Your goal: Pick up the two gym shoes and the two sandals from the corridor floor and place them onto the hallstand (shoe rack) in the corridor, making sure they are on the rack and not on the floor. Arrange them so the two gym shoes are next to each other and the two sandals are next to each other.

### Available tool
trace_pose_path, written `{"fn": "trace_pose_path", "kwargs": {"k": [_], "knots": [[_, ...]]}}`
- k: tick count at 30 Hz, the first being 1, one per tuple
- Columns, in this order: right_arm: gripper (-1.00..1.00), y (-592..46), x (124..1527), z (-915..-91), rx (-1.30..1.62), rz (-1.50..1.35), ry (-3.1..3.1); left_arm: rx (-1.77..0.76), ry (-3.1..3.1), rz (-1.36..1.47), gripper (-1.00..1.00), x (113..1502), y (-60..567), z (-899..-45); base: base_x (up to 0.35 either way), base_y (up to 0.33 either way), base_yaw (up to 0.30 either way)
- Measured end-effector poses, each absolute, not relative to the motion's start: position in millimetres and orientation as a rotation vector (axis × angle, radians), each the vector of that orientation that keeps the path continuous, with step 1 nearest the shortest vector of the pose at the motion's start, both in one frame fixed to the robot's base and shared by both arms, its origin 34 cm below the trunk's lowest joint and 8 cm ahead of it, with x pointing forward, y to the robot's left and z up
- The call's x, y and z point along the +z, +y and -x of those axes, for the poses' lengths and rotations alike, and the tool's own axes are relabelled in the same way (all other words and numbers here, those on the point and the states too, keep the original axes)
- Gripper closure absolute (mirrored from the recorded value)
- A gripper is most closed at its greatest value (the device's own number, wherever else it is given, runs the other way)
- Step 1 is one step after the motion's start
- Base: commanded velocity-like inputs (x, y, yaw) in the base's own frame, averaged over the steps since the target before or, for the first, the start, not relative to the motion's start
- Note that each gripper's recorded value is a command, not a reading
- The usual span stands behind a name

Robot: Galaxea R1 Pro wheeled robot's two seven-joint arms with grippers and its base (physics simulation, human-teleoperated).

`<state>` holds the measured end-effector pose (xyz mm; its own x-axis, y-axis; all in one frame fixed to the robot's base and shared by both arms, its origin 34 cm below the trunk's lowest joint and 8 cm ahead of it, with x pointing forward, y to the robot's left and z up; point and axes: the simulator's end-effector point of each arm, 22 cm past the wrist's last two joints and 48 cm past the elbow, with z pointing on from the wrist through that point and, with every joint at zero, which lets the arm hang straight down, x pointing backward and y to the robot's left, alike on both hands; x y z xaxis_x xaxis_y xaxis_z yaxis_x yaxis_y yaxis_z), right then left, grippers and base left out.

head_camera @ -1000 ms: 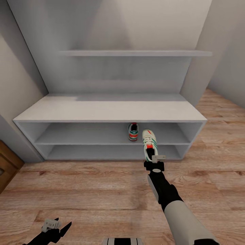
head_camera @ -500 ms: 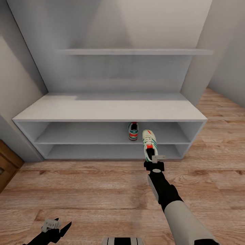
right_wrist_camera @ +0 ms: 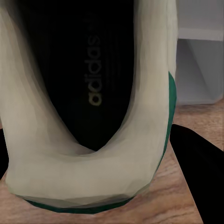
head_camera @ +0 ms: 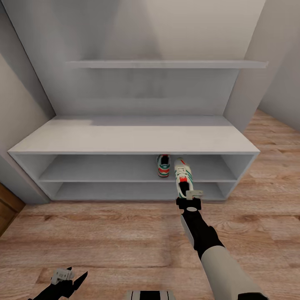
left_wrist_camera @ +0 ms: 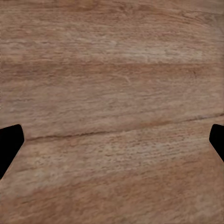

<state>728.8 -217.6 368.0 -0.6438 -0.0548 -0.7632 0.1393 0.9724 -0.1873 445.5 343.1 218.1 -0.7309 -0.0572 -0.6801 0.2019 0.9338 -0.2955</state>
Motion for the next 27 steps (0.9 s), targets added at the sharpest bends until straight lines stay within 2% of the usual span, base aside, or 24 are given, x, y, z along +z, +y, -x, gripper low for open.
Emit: {"fn": "trace_pose_path", "kwargs": {"k": [5, 18, 27], "knots": [[1.00, -217.6, 368.1, -729.1, -0.289, -0.059, 2.252, -0.457, 2.349, -0.102, -1.00, 217.9, 343.1, -445.5, 0.175, 0.000, 0.000], [1.00, -217.7, 368.5, -729.4, -0.289, -0.059, 2.251, -0.457, 2.349, -0.102, -1.00, 217.7, 342.9, -445.5, 0.017, 0.000, 0.000], [1.00, -217.7, 368.6, -729.5, -0.289, -0.059, 2.251, -0.458, 2.349, -0.101, -1.00, 217.6, 342.2, -445.5, 0.088, 0.000, 0.000]]}}
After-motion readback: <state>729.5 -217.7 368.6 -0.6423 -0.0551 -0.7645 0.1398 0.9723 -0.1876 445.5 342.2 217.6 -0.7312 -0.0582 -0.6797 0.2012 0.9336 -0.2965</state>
